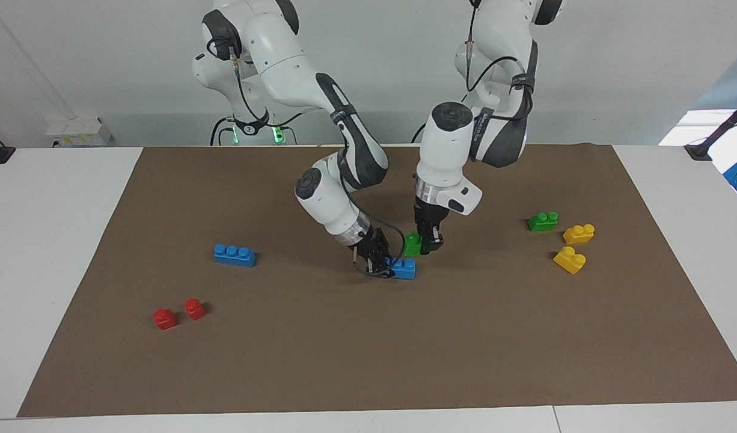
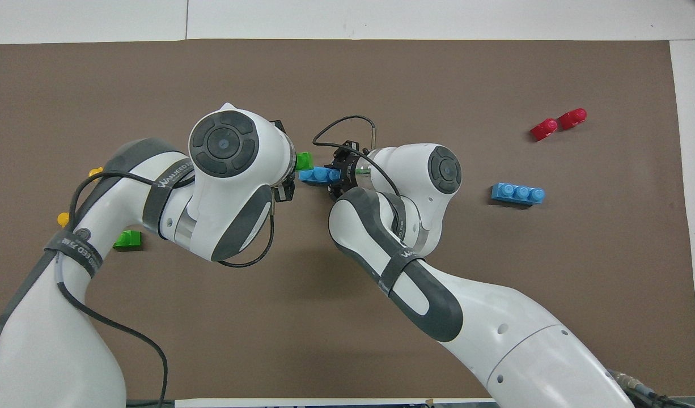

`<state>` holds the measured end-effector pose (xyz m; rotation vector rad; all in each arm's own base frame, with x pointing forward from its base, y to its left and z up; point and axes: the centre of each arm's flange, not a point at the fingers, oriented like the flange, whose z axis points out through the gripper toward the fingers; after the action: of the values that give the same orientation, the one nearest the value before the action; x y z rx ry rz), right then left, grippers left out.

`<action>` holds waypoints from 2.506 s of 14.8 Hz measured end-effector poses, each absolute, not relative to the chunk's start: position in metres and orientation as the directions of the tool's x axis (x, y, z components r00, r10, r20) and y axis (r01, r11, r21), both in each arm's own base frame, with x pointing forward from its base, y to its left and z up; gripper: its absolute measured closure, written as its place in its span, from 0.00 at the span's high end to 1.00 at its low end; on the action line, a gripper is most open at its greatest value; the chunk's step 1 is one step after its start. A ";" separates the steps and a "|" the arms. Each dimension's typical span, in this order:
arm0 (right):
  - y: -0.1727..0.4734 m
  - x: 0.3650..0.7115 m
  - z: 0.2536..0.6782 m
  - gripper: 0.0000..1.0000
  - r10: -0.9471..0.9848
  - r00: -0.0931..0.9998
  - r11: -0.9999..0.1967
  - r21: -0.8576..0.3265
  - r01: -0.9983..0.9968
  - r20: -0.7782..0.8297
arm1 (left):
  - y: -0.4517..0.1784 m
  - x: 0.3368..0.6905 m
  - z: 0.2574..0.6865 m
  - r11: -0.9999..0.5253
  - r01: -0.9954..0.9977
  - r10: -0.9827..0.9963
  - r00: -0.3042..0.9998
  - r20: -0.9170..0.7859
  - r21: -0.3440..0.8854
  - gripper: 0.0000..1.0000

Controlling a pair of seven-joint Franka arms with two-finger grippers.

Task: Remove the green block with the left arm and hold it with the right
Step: 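Pull the green brick away with the left gripper while the right gripper holds blue, then set the green brick near the yellow bricks while the right gripper lowers blue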

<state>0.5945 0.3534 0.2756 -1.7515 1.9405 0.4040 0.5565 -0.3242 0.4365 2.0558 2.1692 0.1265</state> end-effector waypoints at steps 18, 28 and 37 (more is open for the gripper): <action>0.041 0.671 0.406 0.35 -0.836 0.245 -0.243 -0.069 -0.968 -0.491 | -0.056 0.578 0.381 -0.711 0.703 0.701 0.711 0.053 -0.031 0.36; 0.002 0.681 0.343 0.35 -0.845 0.154 -0.172 -0.013 -0.985 -0.512 | -0.049 0.572 0.313 -0.798 0.602 0.602 0.795 0.080 0.024 0.36; 0.005 0.690 0.309 0.35 -0.851 0.124 -0.121 -0.038 -0.992 -0.510 | -0.050 0.573 0.306 -0.850 0.527 0.527 0.846 0.080 0.019 0.52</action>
<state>0.6902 0.0045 0.3089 -2.0399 1.7862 0.5220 0.5726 -0.0504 0.3058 3.0216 0.8625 0.1297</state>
